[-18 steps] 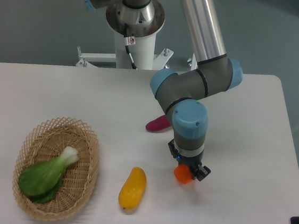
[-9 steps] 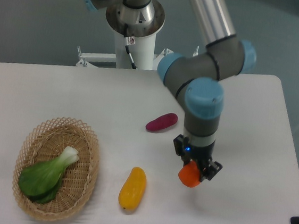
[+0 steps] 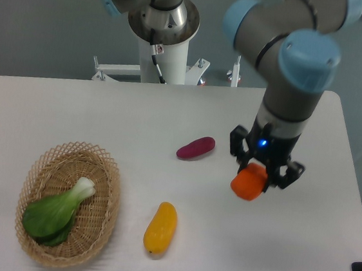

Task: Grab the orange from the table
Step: 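Lift the held orange fruit up off the table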

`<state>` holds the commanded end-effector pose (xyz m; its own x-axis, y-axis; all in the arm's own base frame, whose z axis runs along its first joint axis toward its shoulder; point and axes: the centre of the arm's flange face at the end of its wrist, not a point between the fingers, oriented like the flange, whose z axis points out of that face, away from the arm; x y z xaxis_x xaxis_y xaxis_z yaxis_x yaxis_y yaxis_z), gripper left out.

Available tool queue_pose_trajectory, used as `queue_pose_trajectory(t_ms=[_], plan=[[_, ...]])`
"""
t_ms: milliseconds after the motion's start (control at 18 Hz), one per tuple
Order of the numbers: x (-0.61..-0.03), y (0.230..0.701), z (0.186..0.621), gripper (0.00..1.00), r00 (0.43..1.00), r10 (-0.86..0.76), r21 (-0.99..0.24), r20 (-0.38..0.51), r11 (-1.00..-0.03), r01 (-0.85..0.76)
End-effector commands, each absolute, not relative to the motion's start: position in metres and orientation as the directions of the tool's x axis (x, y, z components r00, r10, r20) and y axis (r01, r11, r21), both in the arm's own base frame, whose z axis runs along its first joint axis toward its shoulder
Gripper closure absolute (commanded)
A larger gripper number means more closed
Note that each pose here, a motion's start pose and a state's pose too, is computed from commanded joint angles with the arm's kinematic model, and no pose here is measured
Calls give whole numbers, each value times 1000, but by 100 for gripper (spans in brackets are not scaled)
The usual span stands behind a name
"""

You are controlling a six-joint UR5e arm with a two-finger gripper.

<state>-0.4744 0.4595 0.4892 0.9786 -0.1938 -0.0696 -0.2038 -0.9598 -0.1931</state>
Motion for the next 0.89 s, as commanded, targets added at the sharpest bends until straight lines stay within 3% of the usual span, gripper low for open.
queue_pose_trajectory(t_ms=[222, 333, 889], plan=[[-475, 427, 511, 49, 961, -259, -169, -93, -947, -272], [-480, 417, 503, 49, 962, -258, -122, -90, -956, -268], [-476, 411, 519, 48, 958, -256, -120, -125, -955, -271]])
